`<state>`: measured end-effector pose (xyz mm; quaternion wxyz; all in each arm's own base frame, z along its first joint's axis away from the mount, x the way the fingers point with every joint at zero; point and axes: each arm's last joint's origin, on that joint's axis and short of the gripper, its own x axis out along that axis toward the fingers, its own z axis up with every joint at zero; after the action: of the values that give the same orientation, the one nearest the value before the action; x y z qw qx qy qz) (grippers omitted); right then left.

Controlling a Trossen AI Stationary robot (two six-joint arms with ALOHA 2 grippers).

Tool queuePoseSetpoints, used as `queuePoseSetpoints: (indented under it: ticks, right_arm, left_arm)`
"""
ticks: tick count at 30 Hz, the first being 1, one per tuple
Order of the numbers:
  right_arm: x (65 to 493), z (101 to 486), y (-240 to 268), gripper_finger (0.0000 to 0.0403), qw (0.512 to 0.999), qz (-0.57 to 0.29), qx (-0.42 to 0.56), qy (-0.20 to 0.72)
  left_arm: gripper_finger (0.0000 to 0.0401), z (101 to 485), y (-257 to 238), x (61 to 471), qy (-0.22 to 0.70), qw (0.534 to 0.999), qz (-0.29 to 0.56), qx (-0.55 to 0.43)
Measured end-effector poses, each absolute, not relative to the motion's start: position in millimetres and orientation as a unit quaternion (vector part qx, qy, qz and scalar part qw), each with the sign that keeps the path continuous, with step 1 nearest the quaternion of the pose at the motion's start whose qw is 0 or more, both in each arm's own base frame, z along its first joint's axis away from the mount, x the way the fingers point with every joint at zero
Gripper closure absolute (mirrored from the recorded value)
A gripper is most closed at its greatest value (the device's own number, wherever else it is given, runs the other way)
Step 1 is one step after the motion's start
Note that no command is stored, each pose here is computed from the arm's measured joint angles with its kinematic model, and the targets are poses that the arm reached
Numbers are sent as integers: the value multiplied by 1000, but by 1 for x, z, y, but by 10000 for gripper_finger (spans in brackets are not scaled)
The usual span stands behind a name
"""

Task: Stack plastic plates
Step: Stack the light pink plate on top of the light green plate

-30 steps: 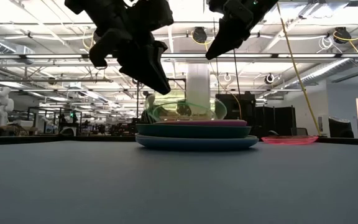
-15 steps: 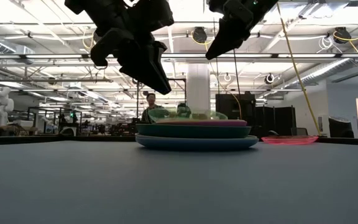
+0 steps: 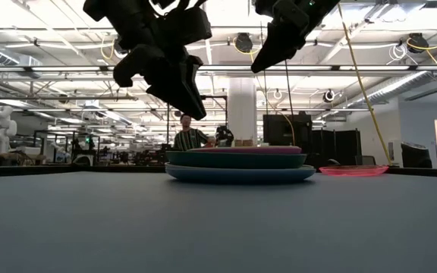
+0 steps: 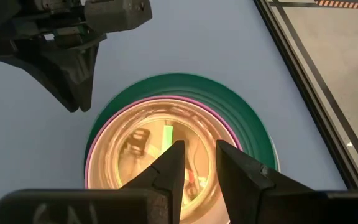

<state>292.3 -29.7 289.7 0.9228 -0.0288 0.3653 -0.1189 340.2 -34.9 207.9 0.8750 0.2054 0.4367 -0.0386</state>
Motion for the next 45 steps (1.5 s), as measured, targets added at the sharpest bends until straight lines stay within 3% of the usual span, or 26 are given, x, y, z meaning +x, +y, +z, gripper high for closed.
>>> queuePoseSetpoints:
  ticks: [12,45]
  right_arm:
    - [292,290,-30,316,923,-120,-25,365]
    - [291,288,-30,316,919,-118,-29,376]
  left_arm:
    - [331,207,-29,334,465,858,-41,214]
    - [331,210,-29,339,441,886,-2,145]
